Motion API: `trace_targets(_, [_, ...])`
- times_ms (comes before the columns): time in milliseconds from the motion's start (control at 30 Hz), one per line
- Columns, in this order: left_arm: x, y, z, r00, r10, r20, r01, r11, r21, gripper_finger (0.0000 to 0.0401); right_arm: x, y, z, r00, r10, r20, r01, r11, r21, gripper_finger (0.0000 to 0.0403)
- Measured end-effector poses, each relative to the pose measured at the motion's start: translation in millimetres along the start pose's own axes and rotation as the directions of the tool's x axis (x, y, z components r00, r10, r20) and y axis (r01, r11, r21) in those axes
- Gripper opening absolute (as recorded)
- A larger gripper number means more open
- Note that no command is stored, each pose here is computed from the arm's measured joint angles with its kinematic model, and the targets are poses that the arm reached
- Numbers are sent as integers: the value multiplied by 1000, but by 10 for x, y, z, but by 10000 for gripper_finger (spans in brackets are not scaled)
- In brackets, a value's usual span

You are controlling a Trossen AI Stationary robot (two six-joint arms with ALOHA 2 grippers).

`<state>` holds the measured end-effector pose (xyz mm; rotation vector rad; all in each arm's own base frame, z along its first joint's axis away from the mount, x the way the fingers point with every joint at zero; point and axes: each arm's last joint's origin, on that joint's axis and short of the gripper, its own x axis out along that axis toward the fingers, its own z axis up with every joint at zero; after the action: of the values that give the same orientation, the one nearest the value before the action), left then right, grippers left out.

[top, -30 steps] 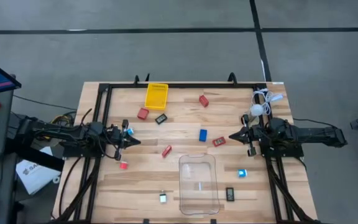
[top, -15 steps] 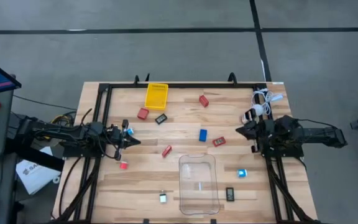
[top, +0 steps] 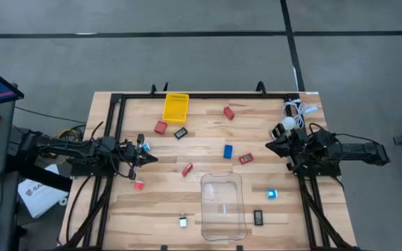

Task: Pick & Place Office items
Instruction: Put the left blue power adapter into the clear bin

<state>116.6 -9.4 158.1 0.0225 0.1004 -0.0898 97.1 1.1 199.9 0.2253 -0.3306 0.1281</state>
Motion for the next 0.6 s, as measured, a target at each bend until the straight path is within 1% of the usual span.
trace_targets(67, [0, 0, 1, 1000, 0, 1, 0, 1000, 3, 8, 0, -1, 2, 1000, -3, 2, 3, 1000, -22, 0])
trace_targets(100, [0, 1, 13, 1000, 4, 13, -4, 1000, 24, 8, 0, -1, 3, 1000, -5, 3, 5, 1000, -22, 0])
trace_targets(133, [0, 4, 49, 999, 11, 51, -13, 999, 44, 8, 0, -2, 3, 1000, -7, 4, 7, 1000, -22, 0])
trace_targets(167, [-4, 6, 98, 995, 16, 101, -20, 999, 36, 8, 0, -2, 3, 1000, -7, 4, 8, 1000, -22, 0])
trace_targets(200, [-12, 6, 153, 987, 13, 158, -13, 1000, -1, 8, 0, -3, 0, 1000, -8, 1, 8, 1000, -21, 0])
trace_targets(267, [-42, 1, 282, 956, -8, 292, 21, 999, -41, 8, 0, -4, -13, 1000, -10, -12, 10, 1000, -7, 0])
trace_targets(333, [-86, -13, 398, 909, -60, 412, 76, 997, -22, 8, 0, -7, -22, 1000, -13, -21, 13, 1000, -8, 0])
trace_targets(400, [-125, -28, 472, 866, -113, 486, 119, 993, 20, 8, 0, -11, -32, 999, -18, -31, 18, 1000, -11, 0])
trace_targets(500, [-156, -29, 524, 834, -117, 539, 119, 992, 32, 8, 2, -8, -41, 999, -15, -40, 15, 1000, 8, 0])
trace_targets(600, [-140, -27, 505, 847, -111, 520, 113, 993, 28, 8, 9, 0, -61, 998, -7, -59, 9, 1000, 24, 0])
